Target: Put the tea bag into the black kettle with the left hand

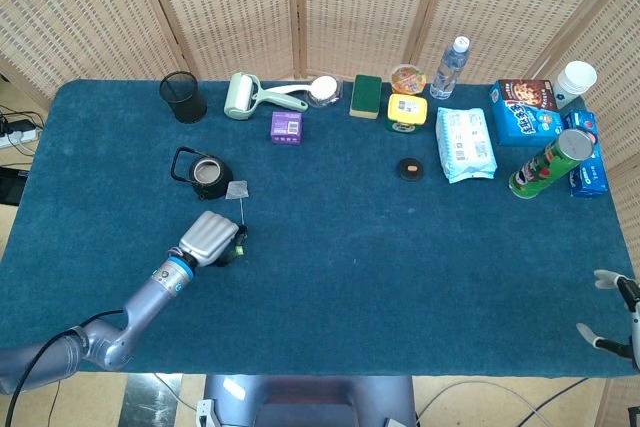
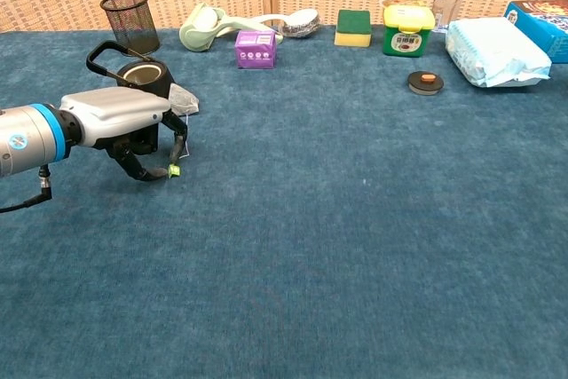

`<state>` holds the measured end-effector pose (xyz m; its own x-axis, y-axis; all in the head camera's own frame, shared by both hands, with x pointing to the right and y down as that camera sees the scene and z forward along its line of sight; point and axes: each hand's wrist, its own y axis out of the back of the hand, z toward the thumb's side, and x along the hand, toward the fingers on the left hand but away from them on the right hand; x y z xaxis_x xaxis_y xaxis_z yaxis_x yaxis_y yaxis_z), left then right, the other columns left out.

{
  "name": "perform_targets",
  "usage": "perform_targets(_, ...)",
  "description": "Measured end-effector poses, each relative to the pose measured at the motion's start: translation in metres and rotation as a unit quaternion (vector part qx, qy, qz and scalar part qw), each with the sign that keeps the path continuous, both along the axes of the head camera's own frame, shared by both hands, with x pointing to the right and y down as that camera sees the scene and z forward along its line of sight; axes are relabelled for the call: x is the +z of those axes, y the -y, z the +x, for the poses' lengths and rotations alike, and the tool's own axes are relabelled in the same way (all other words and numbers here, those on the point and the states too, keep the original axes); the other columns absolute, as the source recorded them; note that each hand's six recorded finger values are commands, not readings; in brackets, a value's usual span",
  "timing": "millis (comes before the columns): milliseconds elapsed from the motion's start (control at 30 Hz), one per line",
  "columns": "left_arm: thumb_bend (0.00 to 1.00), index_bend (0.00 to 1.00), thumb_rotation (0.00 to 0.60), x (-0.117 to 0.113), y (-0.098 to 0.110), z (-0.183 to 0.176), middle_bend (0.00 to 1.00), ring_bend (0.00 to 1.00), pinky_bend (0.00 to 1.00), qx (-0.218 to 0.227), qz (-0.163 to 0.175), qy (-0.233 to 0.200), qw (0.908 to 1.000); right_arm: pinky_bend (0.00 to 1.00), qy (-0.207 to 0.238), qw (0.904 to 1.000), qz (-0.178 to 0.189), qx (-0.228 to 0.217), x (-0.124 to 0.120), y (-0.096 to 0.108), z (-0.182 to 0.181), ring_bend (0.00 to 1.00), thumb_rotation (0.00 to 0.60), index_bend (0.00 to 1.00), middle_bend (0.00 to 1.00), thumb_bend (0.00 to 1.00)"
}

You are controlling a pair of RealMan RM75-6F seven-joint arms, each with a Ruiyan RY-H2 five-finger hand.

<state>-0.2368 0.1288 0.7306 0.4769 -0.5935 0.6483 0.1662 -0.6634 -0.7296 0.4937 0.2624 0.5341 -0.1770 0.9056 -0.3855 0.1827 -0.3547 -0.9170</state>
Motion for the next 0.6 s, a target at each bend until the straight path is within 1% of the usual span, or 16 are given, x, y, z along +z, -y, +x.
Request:
perform_targets(433,0.39,0.50,0.600,0.0038,0.0005,0.0032,1.00,0.98,0.90,-0.001,-0.001,0.002,1.0000,0.42,-0.002,1.0000,0.000,0.004,0.0000,-0.0027,0.0030,0.30,0.600,0.26,0.37,0.10)
perform_targets(600,0.42,0.51,0.600,0.0051,0.0007,0.0046,1.00,0.98,0.90,-0.002,-0.003,0.001,1.0000,0.42,-0.002,1.0000,-0.001,0.005,0.0008,-0.0031,0.0041,0.30,0.600,0.26,0.37,0.10)
